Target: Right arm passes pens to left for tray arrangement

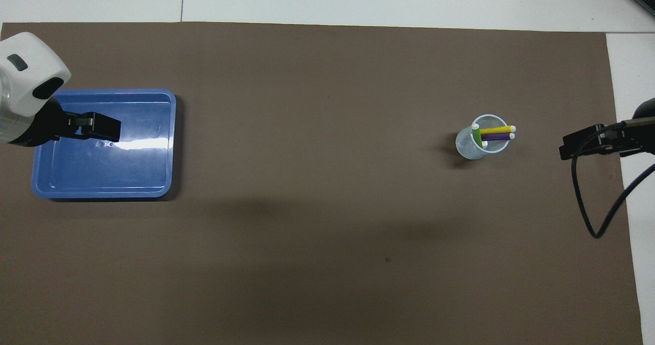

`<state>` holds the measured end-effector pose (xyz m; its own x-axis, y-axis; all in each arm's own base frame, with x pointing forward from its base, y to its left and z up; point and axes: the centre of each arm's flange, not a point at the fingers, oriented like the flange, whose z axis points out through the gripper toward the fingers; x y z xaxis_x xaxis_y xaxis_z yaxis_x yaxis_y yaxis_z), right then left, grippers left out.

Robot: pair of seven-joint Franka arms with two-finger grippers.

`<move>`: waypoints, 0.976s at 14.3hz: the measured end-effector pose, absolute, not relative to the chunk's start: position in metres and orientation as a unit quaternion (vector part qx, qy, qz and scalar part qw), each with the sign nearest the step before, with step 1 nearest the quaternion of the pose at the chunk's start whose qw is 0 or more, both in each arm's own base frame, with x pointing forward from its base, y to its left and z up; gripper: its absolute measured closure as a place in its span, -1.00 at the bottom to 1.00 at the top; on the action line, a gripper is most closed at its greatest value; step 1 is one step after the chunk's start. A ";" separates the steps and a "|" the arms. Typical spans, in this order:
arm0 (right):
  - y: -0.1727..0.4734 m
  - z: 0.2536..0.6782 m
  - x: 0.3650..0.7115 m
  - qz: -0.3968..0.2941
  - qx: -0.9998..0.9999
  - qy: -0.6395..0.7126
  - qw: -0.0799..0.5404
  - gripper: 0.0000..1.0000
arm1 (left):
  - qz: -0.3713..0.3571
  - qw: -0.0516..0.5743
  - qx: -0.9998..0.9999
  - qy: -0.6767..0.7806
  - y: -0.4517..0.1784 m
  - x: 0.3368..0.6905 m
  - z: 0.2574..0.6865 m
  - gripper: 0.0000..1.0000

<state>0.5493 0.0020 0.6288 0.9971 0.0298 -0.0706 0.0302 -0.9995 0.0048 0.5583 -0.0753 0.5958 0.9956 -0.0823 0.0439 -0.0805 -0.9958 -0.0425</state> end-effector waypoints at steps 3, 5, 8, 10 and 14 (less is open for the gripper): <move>0.004 0.632 0.545 -0.039 0.999 0.016 0.004 -1.00 | -0.020 0.021 -0.999 0.041 -0.075 0.557 0.596 -1.00; 0.004 0.631 0.545 -0.040 0.999 0.016 0.005 -1.00 | -0.017 0.022 -0.999 0.044 -0.075 0.556 0.592 -1.00; 0.004 0.626 0.550 -0.025 1.000 0.016 0.005 -1.00 | -0.018 0.024 -0.998 0.050 -0.070 0.553 0.582 -1.00; 0.008 0.622 0.554 -0.011 1.000 0.006 0.005 -1.00 | -0.018 0.025 -0.998 0.051 -0.069 0.552 0.579 -1.00; 0.043 0.607 0.566 0.002 0.998 -0.059 0.001 -0.98 | -0.019 0.026 -0.998 0.053 -0.069 0.550 0.580 -1.00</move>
<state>0.5660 0.0430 0.6070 0.9931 -0.1168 0.0040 -0.1168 -0.9932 0.0021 0.5501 -0.0693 0.5801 0.9936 -0.1072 0.0351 -0.1053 -0.9930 -0.0541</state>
